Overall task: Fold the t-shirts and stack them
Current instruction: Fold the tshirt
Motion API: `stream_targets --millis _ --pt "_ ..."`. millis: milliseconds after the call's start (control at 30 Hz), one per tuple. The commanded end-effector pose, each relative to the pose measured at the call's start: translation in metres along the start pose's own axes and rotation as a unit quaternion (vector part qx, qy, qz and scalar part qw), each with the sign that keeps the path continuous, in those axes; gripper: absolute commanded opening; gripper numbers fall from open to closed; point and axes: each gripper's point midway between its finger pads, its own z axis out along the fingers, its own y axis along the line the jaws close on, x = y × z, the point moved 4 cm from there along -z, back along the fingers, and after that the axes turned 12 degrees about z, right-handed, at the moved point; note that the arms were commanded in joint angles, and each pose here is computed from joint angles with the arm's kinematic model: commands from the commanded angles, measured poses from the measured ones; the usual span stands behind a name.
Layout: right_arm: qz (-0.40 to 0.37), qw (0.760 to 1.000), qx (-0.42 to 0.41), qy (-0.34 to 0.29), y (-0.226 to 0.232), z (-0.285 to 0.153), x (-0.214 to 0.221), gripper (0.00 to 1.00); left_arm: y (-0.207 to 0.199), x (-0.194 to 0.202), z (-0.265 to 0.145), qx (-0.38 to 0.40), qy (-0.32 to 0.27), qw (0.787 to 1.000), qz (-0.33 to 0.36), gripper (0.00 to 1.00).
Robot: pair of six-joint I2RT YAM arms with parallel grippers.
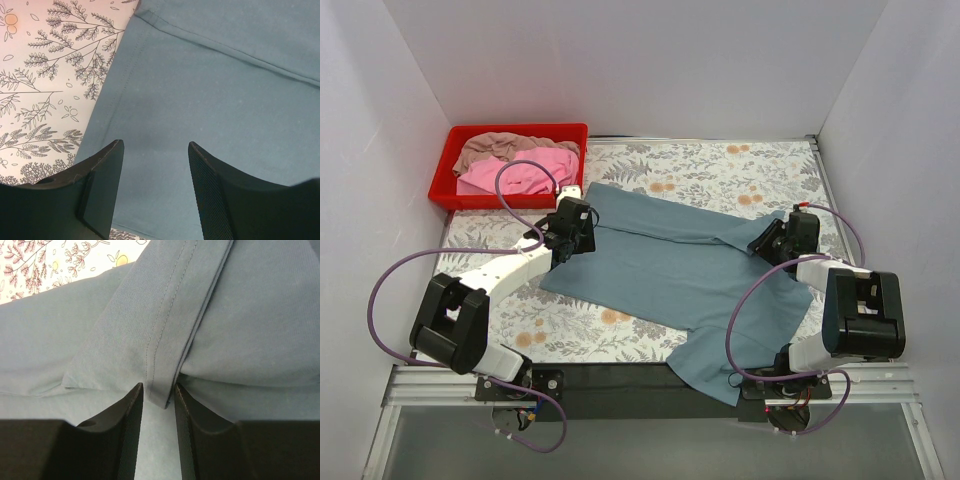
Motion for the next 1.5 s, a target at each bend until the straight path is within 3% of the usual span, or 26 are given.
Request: stream_targets --millis 0,167,333,367,833,1267,1367,1400,1467 --pt "0.0 1.0 -0.021 -0.006 0.004 0.002 -0.002 0.37 -0.002 -0.015 -0.003 0.004 -0.015 1.0 -0.001 0.53" --pt "-0.001 1.0 -0.026 -0.004 0.005 0.001 -0.001 0.29 -0.002 -0.016 -0.004 0.003 -0.016 1.0 0.0 0.53" --pt "-0.003 0.999 -0.049 -0.008 0.013 -0.011 -0.001 0.02 -0.001 -0.015 -0.004 0.001 -0.015 1.0 0.0 0.53" --pt "-0.003 0.999 -0.052 -0.009 0.014 -0.013 0.0 0.01 -0.001 -0.016 -0.004 0.003 -0.016 1.0 -0.001 0.53" --pt "0.024 0.998 -0.06 0.007 0.01 -0.061 0.026 0.01 -0.003 -0.016 -0.005 0.008 -0.014 1.0 0.0 0.53" --pt "0.005 0.997 -0.012 0.079 0.009 -0.064 0.08 0.07 -0.004 -0.012 -0.002 0.01 -0.003 1.0 0.004 0.53" --pt "-0.016 0.995 -0.007 0.094 0.014 -0.067 0.086 0.15 -0.005 -0.012 -0.002 0.011 -0.002 1.0 0.004 0.53" --pt "-0.025 0.995 -0.007 0.101 0.016 -0.067 0.086 0.25 -0.005 -0.012 -0.002 0.011 -0.002 1.0 0.005 0.53" --pt "-0.062 0.993 0.004 0.103 0.02 -0.072 0.078 0.32 -0.005 -0.012 -0.001 0.011 -0.002 1.0 0.004 0.53"
